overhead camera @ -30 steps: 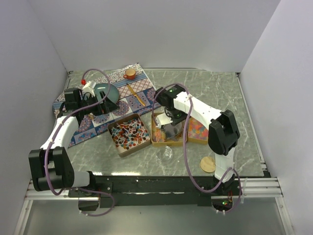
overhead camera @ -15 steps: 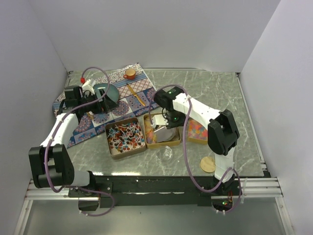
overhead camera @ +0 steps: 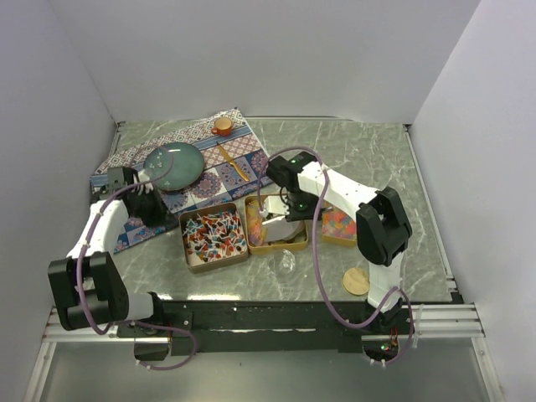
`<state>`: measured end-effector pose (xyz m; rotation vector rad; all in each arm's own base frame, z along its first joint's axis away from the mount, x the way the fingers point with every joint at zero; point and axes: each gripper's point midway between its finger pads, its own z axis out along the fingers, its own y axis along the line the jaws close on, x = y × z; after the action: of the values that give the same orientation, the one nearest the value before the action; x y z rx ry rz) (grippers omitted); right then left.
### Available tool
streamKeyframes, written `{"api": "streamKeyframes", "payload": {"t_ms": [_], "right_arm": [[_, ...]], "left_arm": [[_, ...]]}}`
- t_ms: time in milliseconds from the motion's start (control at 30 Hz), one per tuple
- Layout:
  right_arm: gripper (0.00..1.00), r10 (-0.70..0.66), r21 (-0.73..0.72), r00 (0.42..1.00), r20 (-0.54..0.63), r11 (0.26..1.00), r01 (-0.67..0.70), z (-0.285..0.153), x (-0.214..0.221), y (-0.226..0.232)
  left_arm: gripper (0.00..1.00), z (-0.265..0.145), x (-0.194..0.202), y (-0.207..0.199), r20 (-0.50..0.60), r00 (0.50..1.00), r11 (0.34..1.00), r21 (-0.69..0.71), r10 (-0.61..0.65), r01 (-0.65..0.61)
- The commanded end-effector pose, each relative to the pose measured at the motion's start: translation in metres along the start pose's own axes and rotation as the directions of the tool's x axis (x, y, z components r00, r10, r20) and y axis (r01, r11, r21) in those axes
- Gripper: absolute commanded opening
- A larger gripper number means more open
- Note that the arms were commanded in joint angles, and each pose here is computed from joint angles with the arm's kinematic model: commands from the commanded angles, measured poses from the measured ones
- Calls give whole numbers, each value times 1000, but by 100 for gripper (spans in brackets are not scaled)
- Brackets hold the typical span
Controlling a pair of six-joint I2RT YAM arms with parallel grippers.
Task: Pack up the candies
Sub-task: Scoop the fake candies from the storage box.
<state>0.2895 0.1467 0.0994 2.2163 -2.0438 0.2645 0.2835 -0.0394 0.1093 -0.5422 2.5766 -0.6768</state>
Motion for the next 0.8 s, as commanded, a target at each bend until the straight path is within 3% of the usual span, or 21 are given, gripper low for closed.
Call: {"api": "streamKeyframes", "payload": {"t_ms": [0, 167, 333, 633, 767], "right_arm": [[0, 45, 133, 999, 16, 990, -47, -24, -2, -32], [0, -64, 177, 997, -51, 982, 72, -26, -3, -43], [0, -214, 191, 966, -146, 952, 239, -13, 5, -33], [0, -216, 253, 920, -328, 918, 306, -61, 43, -61], [0, -271, 253, 885, -378, 889, 381, -56, 30, -68]], "left_arm": [[1, -10, 62, 26, -166, 968, 977, -131, -189, 169], [1, 4, 79, 32, -204, 951, 970, -126, -232, 210], [1, 14, 78, 15, -248, 953, 984, -68, -175, 163], [1, 21, 59, -7, -218, 966, 989, 9, -140, 145], [1, 23, 52, -14, -215, 970, 991, 42, -115, 127]]}}
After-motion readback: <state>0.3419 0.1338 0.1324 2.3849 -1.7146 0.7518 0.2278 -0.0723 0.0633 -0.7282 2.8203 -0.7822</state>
